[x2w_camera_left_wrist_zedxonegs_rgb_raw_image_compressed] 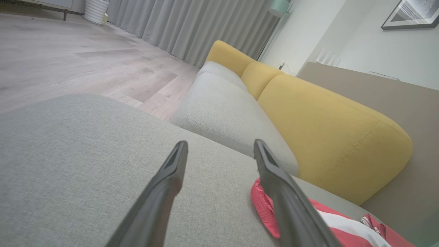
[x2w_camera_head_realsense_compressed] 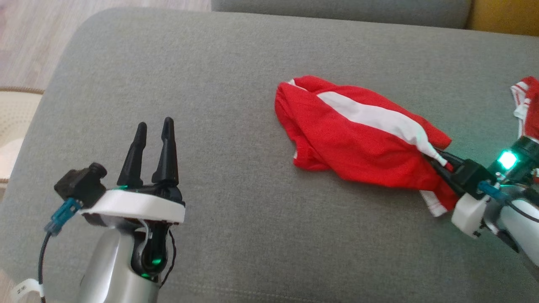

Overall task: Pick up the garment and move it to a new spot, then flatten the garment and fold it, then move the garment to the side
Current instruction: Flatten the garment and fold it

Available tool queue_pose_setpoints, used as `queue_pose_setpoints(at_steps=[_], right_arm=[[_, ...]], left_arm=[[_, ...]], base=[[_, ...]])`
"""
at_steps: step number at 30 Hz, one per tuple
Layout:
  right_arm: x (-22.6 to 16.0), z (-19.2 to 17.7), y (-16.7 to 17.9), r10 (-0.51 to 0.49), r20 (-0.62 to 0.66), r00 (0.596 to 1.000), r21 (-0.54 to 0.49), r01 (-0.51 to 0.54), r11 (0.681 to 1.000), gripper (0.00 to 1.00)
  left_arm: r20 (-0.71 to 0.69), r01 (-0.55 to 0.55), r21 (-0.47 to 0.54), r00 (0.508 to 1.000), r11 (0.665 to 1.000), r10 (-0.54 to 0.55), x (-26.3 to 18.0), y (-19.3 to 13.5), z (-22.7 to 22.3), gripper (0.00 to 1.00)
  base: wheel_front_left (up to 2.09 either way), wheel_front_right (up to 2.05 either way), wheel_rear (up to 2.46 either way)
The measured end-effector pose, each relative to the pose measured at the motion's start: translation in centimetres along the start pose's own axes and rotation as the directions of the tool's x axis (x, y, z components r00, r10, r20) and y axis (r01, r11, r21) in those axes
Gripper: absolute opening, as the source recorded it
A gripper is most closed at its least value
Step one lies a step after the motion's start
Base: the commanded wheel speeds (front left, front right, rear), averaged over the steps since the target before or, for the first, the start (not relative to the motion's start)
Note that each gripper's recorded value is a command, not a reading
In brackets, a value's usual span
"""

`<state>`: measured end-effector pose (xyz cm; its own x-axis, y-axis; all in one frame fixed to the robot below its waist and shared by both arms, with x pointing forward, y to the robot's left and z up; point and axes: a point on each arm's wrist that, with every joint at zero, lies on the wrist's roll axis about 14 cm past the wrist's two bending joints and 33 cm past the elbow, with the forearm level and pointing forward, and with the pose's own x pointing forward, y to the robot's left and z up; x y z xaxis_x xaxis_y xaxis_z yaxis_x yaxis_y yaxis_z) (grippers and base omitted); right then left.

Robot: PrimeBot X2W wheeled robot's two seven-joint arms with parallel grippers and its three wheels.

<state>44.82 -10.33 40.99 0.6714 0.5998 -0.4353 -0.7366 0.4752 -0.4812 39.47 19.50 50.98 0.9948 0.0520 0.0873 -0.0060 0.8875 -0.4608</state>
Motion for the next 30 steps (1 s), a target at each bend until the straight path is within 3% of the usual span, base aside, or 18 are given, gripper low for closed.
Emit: queue_pose_setpoints(at_steps=[3,4,5,7,8,12,16,18,20,22,25,30], right_arm=[[-1.4,-0.6,-1.1,-0.023,-0.017,1.000,-0.026,0.022,0.999,0.00],[-1.7,-0.8,-1.2,-0.031,-0.022,0.999,-0.019,0.031,0.999,0.29],[-2.0,-0.9,-1.4,-0.040,-0.028,0.999,-0.005,0.040,0.999,1.00],[-2.6,-1.2,-1.7,-0.073,-0.030,0.997,0.058,0.074,0.996,1.00],[-3.1,-1.1,-2.3,-0.129,-0.017,0.991,0.161,0.130,0.978,1.00],[-3.7,0.7,-4.2,-0.275,0.047,0.960,0.353,0.242,0.904,1.00],[-4.9,3.1,-6.7,-0.440,0.121,0.890,0.508,0.325,0.797,1.00],[-5.8,3.7,-7.6,-0.524,0.131,0.841,0.592,0.358,0.722,1.00],[-6.6,4.0,-7.6,-0.587,0.129,0.799,0.661,0.372,0.652,1.00],[-7.1,3.9,-6.8,-0.619,0.118,0.777,0.701,0.377,0.606,1.00],[-7.3,3.6,-5.3,-0.625,0.097,0.775,0.715,0.382,0.586,1.00],[-7.8,3.4,-5.7,-0.658,0.085,0.748,0.733,0.400,0.550,1.00]], left_arm=[[-0.001,0.018,-0.004,1.000,1.000,-0.018,0.0,-0.6,0.0,1.00],[-0.003,0.024,-0.006,1.000,1.000,-0.024,0.0,-0.8,-0.1,1.00],[-0.007,0.031,-0.007,0.999,0.999,-0.031,0.0,-1.1,-0.2,1.00],[-0.018,0.045,-0.004,0.999,0.999,-0.045,-0.1,-1.5,-0.6,1.00],[-0.023,0.054,-0.003,0.998,0.999,-0.054,-0.1,-1.8,-0.8,1.00],[-0.023,0.077,-0.002,0.997,0.997,-0.077,0.1,-2.6,-0.8,1.00],[-0.029,0.098,-0.005,0.995,0.995,-0.098,0.4,-3.3,-1.1,1.00],[-0.035,0.108,-0.008,0.993,0.994,-0.109,0.6,-3.7,-1.4,1.00],[-0.043,0.118,-0.015,0.992,0.993,-0.119,0.8,-4.0,-1.7,1.00],[-0.060,0.127,-0.029,0.990,0.992,-0.128,1.1,-4.4,-2.4,1.00],[-0.106,0.148,-0.048,0.983,0.988,-0.153,1.8,-5.3,-4.0,1.00],[-0.218,0.207,-0.062,0.952,0.976,-0.216,4.0,-7.6,-7.4,1.00]], base=[[0.00,0.00,0.00],[0.00,0.00,0.00],[0.00,0.00,0.00],[0.00,0.00,0.00],[0.00,0.00,0.00],[0.00,0.00,0.00],[0.00,0.00,0.00],[0.00,0.00,0.00],[0.00,0.00,0.00],[0.00,0.00,0.00],[0.00,0.00,0.00],[0.00,0.00,0.00]])
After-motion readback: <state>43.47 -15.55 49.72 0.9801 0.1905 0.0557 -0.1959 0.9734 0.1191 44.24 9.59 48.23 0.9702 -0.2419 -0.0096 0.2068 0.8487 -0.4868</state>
